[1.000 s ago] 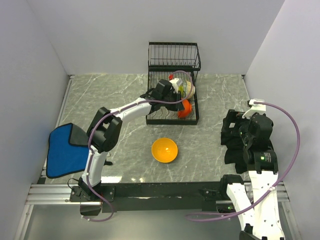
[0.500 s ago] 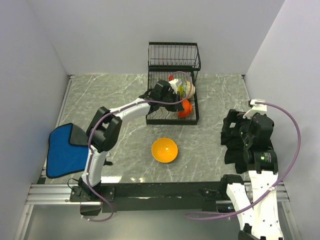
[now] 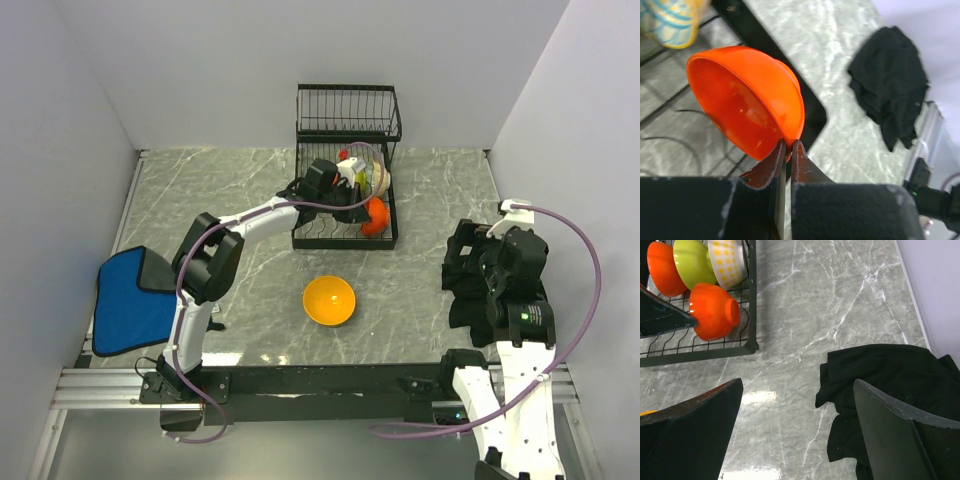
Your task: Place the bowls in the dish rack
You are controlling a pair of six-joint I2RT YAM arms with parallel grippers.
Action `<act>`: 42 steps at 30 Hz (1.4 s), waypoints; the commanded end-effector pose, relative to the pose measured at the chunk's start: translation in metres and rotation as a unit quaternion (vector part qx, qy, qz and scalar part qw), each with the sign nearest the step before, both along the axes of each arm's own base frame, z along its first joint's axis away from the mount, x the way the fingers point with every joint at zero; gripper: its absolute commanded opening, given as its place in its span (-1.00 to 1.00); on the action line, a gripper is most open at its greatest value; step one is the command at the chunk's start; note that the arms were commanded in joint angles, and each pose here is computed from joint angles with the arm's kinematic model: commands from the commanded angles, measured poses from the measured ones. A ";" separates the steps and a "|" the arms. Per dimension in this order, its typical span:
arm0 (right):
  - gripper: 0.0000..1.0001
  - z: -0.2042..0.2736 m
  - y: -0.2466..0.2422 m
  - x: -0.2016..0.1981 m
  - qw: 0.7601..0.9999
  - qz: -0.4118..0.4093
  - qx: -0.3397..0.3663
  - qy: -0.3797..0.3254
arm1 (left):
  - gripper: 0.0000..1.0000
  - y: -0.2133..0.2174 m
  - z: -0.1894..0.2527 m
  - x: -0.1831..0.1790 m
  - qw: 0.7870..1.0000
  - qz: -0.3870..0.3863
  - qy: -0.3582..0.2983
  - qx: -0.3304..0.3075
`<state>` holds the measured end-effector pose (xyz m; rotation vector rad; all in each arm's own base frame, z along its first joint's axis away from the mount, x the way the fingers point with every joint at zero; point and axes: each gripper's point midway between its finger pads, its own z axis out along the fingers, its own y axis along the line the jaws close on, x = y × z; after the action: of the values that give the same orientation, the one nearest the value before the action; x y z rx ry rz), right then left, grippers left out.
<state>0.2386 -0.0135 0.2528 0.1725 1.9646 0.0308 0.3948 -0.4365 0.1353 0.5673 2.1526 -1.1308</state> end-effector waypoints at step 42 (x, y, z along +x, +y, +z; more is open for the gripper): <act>0.99 0.008 -0.021 0.017 0.999 -0.034 0.015 0.022 | -0.97 -0.025 0.060 -0.016 0.955 -0.124 0.085 -0.256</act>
<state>0.2519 -0.0322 0.2380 0.2558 2.0555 0.0058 0.3812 -0.4589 0.1705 0.4759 1.9621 -1.7885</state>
